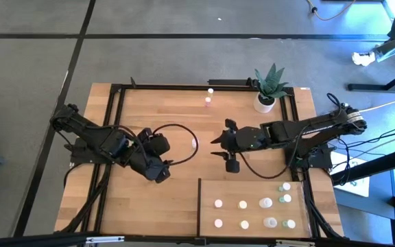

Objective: Pick and place medicine bottles onto shelf by color
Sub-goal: Put the transparent pill bottle on the shelf aligned with the other transparent pill bottle

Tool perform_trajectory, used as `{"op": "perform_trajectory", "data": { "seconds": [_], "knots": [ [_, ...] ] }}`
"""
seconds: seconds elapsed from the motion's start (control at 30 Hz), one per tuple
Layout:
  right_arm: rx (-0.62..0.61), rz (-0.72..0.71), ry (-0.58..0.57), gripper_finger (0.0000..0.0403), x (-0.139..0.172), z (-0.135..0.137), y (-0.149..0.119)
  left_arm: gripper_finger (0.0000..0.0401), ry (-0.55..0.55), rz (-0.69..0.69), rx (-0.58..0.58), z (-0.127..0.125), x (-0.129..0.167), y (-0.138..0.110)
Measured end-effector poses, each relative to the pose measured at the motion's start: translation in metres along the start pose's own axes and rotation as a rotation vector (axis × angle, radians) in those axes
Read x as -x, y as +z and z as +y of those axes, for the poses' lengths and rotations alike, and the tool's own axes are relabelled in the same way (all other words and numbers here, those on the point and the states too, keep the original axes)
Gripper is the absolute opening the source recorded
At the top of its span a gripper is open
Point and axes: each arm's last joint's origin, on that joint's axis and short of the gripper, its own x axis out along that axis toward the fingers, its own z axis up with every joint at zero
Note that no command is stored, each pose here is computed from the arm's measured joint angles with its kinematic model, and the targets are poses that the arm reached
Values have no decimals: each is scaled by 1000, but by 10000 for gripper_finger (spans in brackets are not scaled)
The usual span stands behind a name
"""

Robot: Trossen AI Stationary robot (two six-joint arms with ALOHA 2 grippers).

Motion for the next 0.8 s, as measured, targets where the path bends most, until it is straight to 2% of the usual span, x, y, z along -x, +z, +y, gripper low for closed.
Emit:
{"op": "perform_trajectory", "data": {
  "seconds": [0.33, 0.53, 0.8],
  "knots": [
    [-40, 4, -14, 252, -18, -6, -1, 279, 0, 1, 0, 0, 0, 0],
    [-31, 102, 31, 257, -54, -14, -15, 279, 0, 1, 0, 0, 0, 0],
    [-48, 182, -26, 257, -110, -39, -40, 279, -1, 1, 2, 0, 0, 0]
  ]
}}
